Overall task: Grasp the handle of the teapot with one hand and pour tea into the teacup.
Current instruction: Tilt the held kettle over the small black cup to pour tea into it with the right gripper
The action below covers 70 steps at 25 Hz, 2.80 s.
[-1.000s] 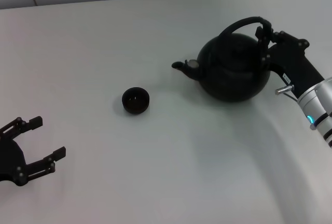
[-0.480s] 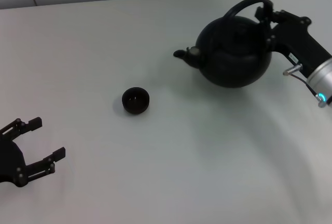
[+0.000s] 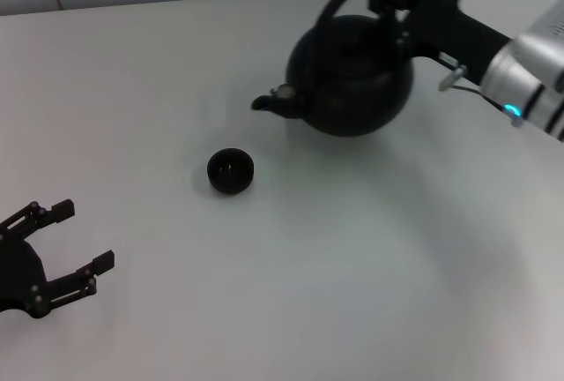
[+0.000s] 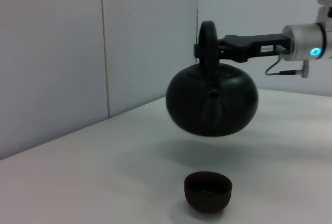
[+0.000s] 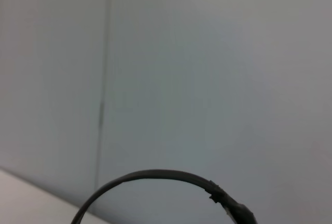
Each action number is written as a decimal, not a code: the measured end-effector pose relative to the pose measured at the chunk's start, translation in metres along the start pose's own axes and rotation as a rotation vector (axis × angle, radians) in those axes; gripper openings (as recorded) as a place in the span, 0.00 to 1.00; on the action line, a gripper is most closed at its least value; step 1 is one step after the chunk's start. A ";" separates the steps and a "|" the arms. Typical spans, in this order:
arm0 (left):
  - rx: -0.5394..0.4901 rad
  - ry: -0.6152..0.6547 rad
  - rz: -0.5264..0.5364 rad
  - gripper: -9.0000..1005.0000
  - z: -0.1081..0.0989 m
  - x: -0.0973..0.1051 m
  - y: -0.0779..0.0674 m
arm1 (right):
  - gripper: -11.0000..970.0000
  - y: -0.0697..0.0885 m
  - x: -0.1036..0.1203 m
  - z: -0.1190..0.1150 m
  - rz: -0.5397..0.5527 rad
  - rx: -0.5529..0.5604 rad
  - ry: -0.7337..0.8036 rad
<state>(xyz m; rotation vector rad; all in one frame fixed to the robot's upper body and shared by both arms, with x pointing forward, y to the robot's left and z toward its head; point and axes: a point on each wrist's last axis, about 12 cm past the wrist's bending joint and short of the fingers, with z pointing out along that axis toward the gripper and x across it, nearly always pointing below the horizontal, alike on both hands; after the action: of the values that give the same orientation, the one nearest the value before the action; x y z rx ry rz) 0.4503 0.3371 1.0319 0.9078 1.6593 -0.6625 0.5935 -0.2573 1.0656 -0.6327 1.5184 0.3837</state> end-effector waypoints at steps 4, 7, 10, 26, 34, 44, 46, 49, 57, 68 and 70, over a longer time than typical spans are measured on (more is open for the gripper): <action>0.005 -0.005 -0.003 0.86 0.002 -0.001 0.000 | 0.09 0.002 -0.009 0.017 -0.050 -0.049 0.017; 0.007 -0.006 -0.004 0.86 0.003 -0.002 0.001 | 0.09 0.003 -0.014 0.027 -0.092 -0.082 0.028; 0.009 -0.008 -0.002 0.86 0.004 -0.003 0.002 | 0.09 0.003 -0.017 0.030 -0.115 -0.094 0.029; 0.002 -0.020 0.000 0.86 0.007 -0.005 0.004 | 0.09 -0.002 -0.032 0.036 -0.357 -0.170 0.018; -0.004 -0.025 -0.007 0.86 0.008 -0.006 0.005 | 0.09 0.002 -0.034 0.039 -0.463 -0.191 0.001; -0.004 -0.027 -0.005 0.86 0.008 -0.007 0.006 | 0.09 0.005 -0.039 0.045 -0.542 -0.205 -0.021; -0.004 -0.027 -0.005 0.86 0.009 -0.007 0.006 | 0.09 0.007 -0.039 0.046 -0.552 -0.221 -0.022; -0.003 -0.027 -0.003 0.86 0.009 -0.008 0.007 | 0.09 0.009 -0.041 0.048 -0.570 -0.240 -0.024; -0.003 -0.029 -0.002 0.86 0.010 -0.008 0.007 | 0.10 0.010 -0.045 0.051 -0.592 -0.250 -0.032; -0.005 -0.030 -0.002 0.86 0.009 -0.008 0.007 | 0.10 0.011 -0.048 0.055 -0.631 -0.274 -0.028; -0.004 -0.030 -0.002 0.86 0.009 -0.008 0.007 | 0.10 0.011 -0.048 0.055 -0.632 -0.274 -0.027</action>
<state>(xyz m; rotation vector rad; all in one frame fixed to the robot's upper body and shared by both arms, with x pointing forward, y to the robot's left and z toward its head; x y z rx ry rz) 0.4624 0.3316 1.0376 0.8890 1.6347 -0.6705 0.6285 -0.2086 1.1078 -1.2695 1.1690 0.1091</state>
